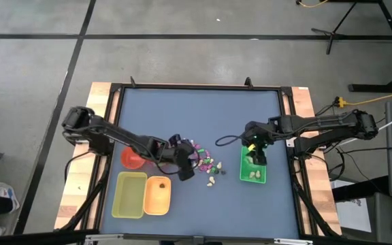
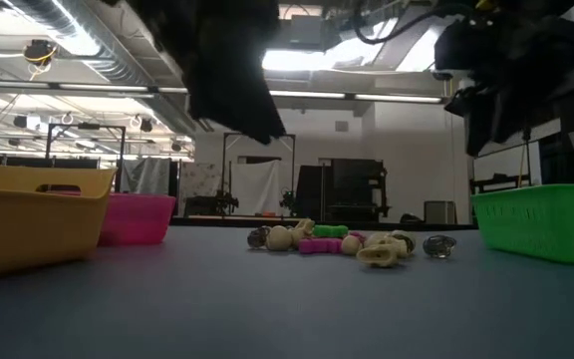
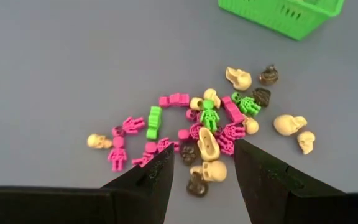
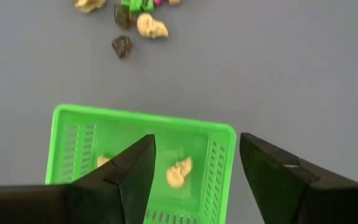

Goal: Sort Halloween decoration
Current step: Put the black skull toy into the yellow bin

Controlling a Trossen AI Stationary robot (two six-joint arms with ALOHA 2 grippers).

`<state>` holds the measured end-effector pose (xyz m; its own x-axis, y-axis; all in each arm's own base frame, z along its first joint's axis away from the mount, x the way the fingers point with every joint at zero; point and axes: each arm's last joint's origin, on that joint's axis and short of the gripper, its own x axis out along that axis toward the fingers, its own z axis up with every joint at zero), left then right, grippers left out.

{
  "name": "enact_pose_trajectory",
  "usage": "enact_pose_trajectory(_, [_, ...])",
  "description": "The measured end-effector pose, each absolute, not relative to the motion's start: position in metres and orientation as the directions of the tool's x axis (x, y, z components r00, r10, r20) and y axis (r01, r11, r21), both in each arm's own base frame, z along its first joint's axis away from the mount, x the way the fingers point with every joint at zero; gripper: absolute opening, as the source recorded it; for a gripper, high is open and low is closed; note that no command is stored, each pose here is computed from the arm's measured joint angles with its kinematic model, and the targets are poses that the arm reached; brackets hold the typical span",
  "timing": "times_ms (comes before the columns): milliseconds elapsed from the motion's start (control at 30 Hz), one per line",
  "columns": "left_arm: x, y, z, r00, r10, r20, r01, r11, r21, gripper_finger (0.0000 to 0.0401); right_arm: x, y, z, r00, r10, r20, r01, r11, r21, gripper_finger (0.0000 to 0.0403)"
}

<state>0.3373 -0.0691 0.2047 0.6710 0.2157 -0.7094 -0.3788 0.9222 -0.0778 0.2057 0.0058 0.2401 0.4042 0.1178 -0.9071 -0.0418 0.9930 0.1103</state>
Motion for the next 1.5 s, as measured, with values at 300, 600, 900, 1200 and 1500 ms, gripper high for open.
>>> enact_pose_trajectory(300, [0.35, -0.067, 0.163, 0.582, 0.173, -0.795, -0.36, 0.931, -0.061, 0.015, 0.21, 0.006, 0.242, 0.453, 0.118, -0.883, -0.048, 0.993, 0.108, 0.0232])
enact_pose_trajectory(600, [0.352, -0.069, 0.141, 0.529, 0.158, -0.834, -0.323, 0.946, -0.026, 0.015, 0.211, 0.006, 0.242, 0.454, 0.118, -0.883, -0.048, 0.993, 0.108, 0.0232])
enact_pose_trajectory(900, [0.354, -0.069, 0.128, 0.497, 0.16, -0.853, -0.306, 0.952, 0.0, 0.015, 0.211, 0.006, 0.242, 0.454, 0.118, -0.883, -0.048, 0.993, 0.108, 0.0232])
enact_pose_trajectory(1200, [0.355, -0.07, 0.126, 0.502, 0.16, -0.85, -0.306, 0.952, -0.002, 0.015, 0.211, 0.006, 0.243, 0.459, 0.118, -0.881, -0.049, 0.993, 0.107, 0.0232])
enact_pose_trajectory(1500, [0.355, -0.07, 0.125, 0.501, 0.16, -0.851, -0.306, 0.952, -0.001, 0.012, 0.211, 0.006, 0.243, 0.459, 0.118, -0.88, -0.049, 0.993, 0.107, 0.0232])
